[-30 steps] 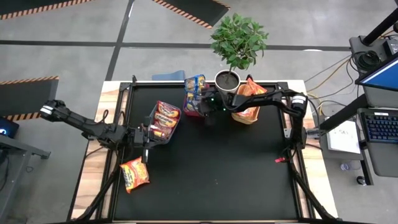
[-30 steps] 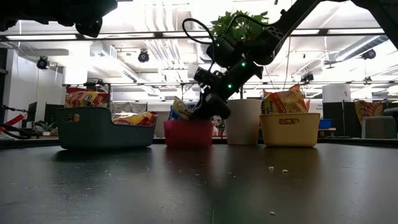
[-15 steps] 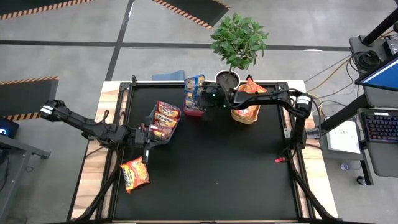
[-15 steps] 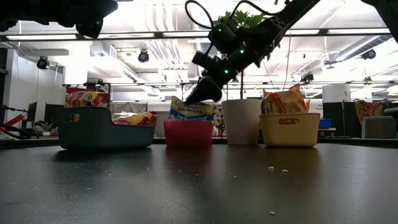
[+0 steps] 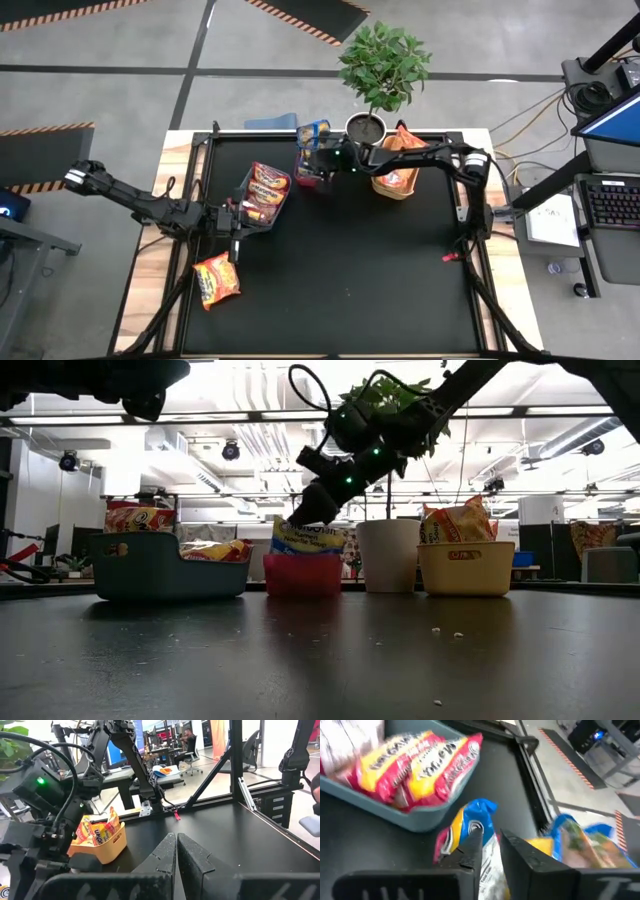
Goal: Sort Maruchan noodles
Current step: Put the blue noodle pack into the red bin, then put the orange noodle pack into the yellow bin
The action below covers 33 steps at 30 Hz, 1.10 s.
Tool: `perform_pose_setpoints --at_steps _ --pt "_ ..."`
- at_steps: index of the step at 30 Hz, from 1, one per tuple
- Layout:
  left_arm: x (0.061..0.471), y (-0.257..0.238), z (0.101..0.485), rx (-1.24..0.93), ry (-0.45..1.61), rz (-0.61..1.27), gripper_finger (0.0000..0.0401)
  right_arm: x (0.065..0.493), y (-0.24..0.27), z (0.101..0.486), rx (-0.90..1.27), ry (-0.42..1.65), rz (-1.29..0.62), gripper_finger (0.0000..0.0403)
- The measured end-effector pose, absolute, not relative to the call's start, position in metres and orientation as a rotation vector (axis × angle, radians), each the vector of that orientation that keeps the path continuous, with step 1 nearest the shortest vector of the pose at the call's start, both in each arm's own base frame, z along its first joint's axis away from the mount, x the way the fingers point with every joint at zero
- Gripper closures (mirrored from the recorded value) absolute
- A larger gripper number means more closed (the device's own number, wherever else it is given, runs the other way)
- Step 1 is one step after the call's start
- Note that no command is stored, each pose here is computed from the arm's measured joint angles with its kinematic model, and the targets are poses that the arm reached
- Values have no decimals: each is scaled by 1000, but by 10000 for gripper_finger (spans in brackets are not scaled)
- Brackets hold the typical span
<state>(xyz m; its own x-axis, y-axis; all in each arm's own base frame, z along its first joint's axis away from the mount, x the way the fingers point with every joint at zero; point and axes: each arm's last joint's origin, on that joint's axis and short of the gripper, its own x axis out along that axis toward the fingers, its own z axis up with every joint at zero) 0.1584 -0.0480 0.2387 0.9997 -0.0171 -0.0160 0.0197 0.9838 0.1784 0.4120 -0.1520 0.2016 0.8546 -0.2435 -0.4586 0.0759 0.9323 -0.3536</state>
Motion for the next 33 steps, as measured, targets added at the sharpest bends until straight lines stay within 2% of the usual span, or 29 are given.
perform_pose_setpoints --at_steps 10,15,27,33 --pt "159 -48 239 179 11 -19 401 421 -155 166 -319 560 -160 383" --pt "159 -48 239 174 9 -18 401 421 -156 166 -326 574 -180 390" --pt "159 -48 240 101 1 -18 401 404 -148 225 -299 498 -209 390" --pt "160 -49 239 5 11 -18 401 388 -121 262 -241 498 -171 390"
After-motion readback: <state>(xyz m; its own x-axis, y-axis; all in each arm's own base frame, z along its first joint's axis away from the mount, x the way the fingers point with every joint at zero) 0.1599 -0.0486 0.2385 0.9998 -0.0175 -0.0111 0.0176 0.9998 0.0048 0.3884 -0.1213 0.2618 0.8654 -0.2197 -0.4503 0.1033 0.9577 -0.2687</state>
